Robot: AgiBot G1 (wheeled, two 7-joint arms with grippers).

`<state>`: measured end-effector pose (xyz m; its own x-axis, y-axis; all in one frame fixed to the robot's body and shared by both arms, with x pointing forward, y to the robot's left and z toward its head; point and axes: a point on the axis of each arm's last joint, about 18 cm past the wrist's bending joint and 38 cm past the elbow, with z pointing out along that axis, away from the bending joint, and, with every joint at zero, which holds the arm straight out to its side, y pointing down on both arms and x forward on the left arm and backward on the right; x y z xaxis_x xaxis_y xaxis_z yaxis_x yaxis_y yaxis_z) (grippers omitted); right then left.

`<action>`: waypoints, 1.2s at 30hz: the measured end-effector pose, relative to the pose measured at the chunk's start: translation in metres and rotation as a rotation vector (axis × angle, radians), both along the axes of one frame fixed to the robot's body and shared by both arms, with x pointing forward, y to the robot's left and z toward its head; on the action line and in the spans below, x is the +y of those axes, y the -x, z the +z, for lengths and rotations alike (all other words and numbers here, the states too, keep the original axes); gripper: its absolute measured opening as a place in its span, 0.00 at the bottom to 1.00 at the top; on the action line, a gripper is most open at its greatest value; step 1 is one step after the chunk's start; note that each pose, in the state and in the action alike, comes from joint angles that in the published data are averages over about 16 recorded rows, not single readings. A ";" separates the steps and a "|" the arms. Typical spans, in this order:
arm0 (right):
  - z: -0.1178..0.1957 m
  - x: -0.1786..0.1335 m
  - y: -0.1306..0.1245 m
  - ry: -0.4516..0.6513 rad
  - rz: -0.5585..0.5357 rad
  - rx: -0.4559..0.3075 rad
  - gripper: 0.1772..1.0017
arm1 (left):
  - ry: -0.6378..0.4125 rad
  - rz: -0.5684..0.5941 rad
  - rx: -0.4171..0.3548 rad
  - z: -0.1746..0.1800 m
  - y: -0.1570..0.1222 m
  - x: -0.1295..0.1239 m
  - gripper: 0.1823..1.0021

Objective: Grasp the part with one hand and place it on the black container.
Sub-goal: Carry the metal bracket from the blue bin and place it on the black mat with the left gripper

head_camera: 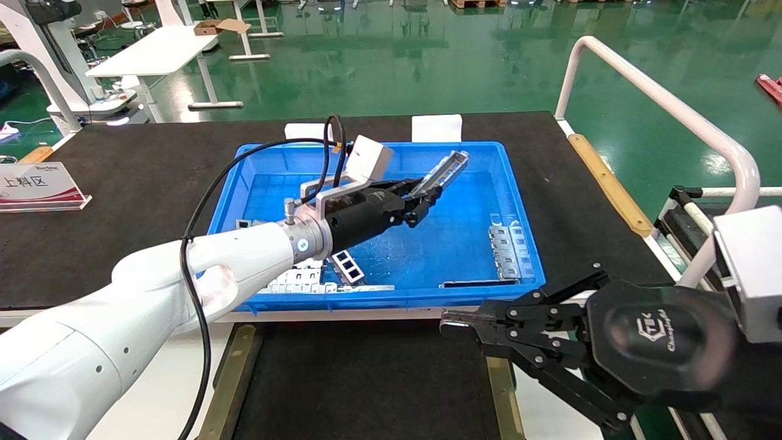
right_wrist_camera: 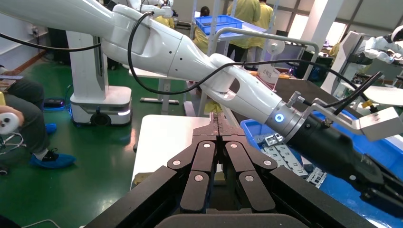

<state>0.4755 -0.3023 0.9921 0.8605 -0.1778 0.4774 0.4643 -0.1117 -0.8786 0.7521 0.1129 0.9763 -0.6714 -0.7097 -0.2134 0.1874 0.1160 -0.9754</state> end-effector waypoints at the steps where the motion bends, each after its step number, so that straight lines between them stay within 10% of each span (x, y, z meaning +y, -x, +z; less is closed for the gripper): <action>1: 0.000 0.000 0.000 0.000 0.000 0.000 0.02 | 0.000 -0.005 -0.002 0.002 0.001 0.000 0.22; 36: 0.000 0.000 0.000 0.000 0.000 0.000 0.02 | -0.004 -0.339 0.013 0.003 0.050 0.030 0.22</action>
